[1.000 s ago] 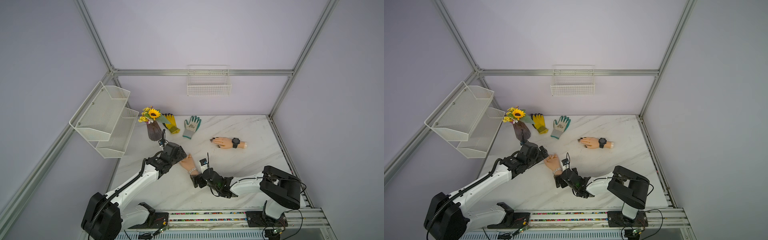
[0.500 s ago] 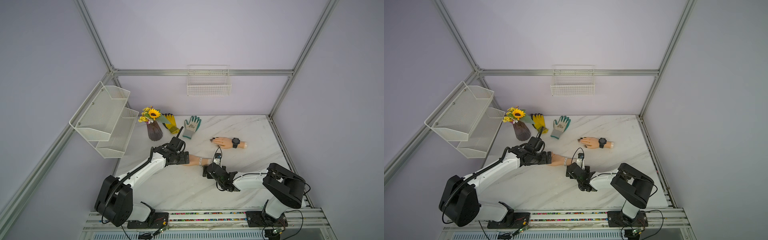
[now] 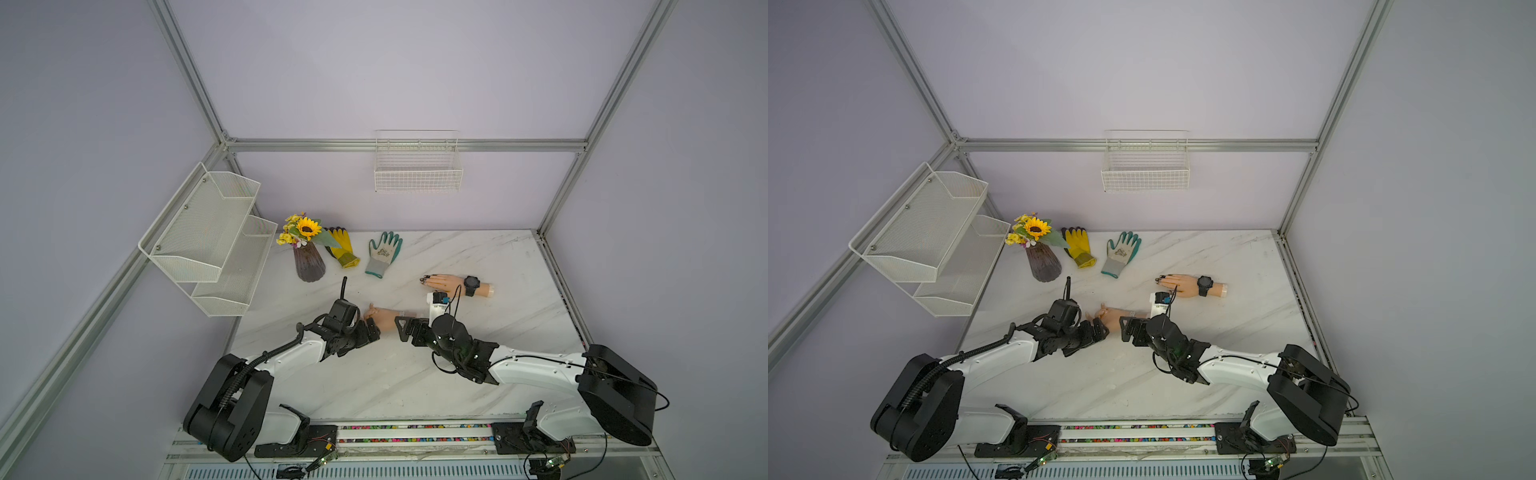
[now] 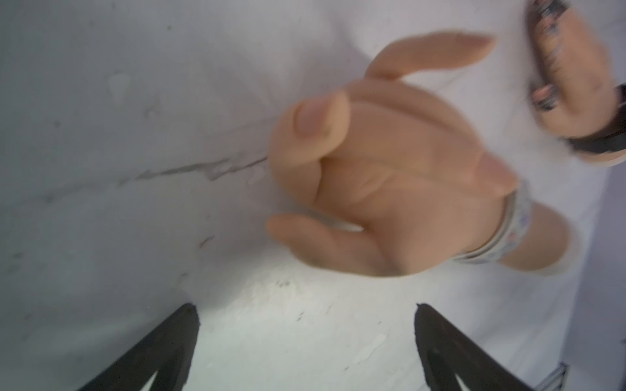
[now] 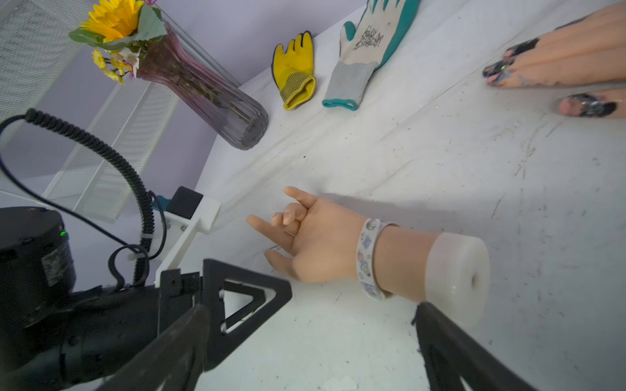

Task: Take off the watch
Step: Adjust the hand at the center of the board.

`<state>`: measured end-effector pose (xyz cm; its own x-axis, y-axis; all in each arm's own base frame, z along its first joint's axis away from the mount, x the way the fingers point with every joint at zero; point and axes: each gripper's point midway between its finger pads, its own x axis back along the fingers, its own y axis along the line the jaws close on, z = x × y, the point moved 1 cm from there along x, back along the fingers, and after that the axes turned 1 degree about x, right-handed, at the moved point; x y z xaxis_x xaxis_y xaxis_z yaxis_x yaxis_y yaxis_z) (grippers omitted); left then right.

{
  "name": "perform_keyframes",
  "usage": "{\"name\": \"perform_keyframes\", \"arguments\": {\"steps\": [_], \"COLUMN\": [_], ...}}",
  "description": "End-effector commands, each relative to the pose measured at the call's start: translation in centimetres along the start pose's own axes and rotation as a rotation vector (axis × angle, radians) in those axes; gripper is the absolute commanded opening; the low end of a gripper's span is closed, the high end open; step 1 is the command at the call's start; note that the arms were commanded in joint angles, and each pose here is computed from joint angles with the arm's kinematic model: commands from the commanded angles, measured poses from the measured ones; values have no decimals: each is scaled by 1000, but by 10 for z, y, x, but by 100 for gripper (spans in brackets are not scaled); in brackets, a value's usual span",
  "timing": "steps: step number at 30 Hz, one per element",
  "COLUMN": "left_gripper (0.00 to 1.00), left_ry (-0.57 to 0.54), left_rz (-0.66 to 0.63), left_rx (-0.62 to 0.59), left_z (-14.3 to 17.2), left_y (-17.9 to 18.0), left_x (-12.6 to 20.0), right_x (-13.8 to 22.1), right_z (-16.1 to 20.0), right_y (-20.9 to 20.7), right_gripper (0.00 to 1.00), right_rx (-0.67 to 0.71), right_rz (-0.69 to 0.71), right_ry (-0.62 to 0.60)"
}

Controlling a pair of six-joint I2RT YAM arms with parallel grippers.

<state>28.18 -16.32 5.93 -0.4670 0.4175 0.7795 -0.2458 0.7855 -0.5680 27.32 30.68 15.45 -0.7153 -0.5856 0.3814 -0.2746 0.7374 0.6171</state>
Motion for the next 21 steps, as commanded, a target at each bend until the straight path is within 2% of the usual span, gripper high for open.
{"name": "perform_keyframes", "arguments": {"steps": [1, 6, 10, 16, 21], "left_gripper": [100, 100, 100, 83, 70], "left_ry": [-59, -110, -72, -59, -55], "left_rz": [219, 229, 234, 389, 380], "left_rx": [158, 274, 398, 536, 512], "left_z": [-16, -22, -15, -14, -13], "left_y": [-36, -28, -20, -28, -28], "left_x": [-3, -3, -23, -39, -45], "right_x": [1, -2, -8, -19, -32], "right_z": [-12, -28, -40, -38, -42], "right_y": [28, 18, 10, 4, -9], "right_gripper": [97, 97, 97, 97, 97], "right_rx": [-15, -19, -33, -30, 98], "right_rz": [-93, -66, -56, -53, -7], "right_ry": [-8, -43, -61, -42, -15]}}
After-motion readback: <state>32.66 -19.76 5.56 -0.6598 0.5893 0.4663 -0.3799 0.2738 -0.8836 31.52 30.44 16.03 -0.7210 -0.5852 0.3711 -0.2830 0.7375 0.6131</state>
